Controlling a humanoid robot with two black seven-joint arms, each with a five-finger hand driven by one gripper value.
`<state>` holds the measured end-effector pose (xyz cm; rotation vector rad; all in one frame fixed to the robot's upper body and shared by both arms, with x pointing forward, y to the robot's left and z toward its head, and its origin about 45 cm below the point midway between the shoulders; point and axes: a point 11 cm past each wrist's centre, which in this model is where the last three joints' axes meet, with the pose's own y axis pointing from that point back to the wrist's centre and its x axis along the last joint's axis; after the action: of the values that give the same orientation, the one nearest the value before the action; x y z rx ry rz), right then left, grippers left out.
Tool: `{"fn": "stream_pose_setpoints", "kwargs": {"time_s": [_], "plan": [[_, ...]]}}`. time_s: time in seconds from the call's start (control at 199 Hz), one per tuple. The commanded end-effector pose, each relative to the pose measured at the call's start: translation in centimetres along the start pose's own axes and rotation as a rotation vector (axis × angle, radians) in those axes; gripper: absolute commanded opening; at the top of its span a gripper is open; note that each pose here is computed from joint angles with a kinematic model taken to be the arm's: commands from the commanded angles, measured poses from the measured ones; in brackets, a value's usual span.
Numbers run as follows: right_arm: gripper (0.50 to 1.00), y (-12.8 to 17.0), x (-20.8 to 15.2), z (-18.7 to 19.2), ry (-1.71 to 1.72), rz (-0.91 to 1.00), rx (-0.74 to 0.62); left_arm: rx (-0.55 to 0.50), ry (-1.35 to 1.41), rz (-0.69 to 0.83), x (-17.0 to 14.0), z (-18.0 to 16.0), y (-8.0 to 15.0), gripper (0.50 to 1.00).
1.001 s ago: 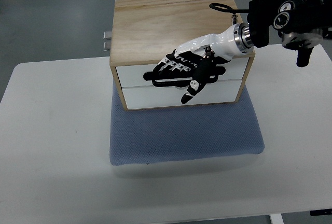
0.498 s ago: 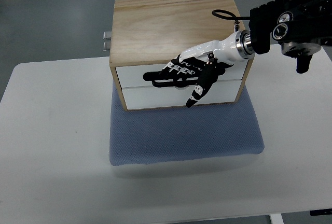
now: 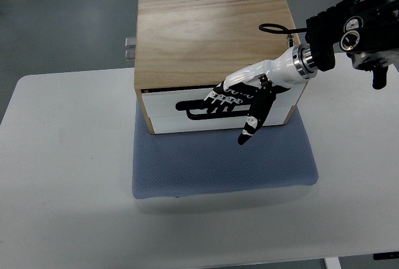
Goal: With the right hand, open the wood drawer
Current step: 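Pull the upper white drawer toward the robot with the right hand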
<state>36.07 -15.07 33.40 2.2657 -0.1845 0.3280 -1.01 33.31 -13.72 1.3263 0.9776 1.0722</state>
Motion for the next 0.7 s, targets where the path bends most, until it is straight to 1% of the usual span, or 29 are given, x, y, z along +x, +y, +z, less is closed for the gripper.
{"fn": "stream_pose_setpoints", "kwargs": {"time_s": [0.0, 0.362, 0.694], "plan": [[0.930, 0.4, -0.6, 0.1, 0.003, -0.028, 0.003, 0.000, 0.000, 0.000, 0.0, 0.0, 0.0, 1.000], [0.930, 1.2, -1.1, -0.3, 0.000, -0.069, 0.015, 0.000, 0.000, 0.000, 0.0, 0.0, 0.0, 1.000], [0.930, 2.9, -2.1, -1.2, -0.006, -0.145, 0.036, 0.000, 0.000, 0.000, 0.0, 0.0, 0.0, 1.000]]}}
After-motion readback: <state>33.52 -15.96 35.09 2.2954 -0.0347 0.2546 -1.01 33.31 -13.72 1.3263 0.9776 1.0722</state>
